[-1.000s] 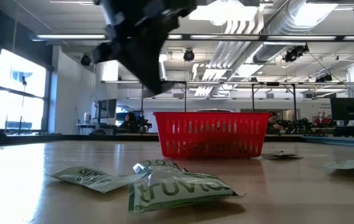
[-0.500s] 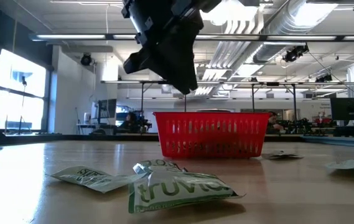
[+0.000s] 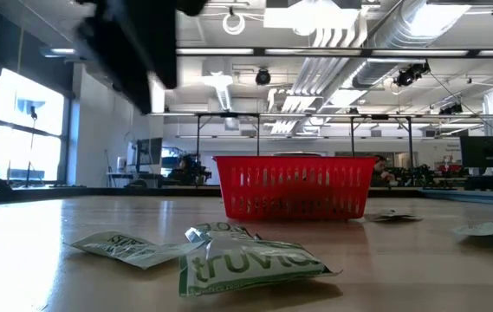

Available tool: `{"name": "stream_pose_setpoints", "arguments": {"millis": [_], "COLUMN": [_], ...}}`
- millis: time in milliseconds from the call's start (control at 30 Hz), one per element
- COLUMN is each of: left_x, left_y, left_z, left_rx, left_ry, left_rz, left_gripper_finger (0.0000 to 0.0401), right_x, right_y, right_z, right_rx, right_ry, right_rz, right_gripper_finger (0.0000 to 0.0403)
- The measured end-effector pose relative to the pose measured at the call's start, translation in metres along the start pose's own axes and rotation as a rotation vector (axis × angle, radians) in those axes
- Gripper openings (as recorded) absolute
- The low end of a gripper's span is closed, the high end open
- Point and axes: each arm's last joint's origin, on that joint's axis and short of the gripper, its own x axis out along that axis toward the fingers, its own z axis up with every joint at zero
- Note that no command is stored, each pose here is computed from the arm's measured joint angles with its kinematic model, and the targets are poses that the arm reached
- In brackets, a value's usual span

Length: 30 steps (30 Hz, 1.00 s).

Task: Pick and place Stevia / Truvia into bins
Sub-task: Put the green stevia packet into the red bin

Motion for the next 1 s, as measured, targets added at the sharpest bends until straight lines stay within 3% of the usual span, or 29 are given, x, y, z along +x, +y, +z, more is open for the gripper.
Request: {"name": "stream_pose_setpoints", "arguments": {"millis": [167,400,733,1000], "left_x": [-0.015,-0.027,-0.032,-0.031], "left_y": [-0.010,-0.017,-0.013,-0.013], "left_z": [-0.047,-0.084,-0.096,-0.096], "left_rx": [-0.071,-0.173,-0.219,-0.218], "left_ry": [-0.010,-0.014,0.004,0.007], "left_rz": [0.077,0.098,0.147,0.147], "left_gripper_finger": [0.0280,0.0246,0.0210,0.0193], "right_x": [0.016,0.027,0.044,0.047], "right_y": [-0.005,-0.020,-0.025,-0.020], "right_z": [0.005,0.010,0.008,0.015], "right_rx": [-0.148,-0.194,-0.153,-0.148], "right_ry": [-0.042,-0.040,0.067,-0.017], "right_rz": [0.080,0.030,0.085,0.029], "right_gripper_finger": [0.0264,0.0264,0.0252,0.0170]}}
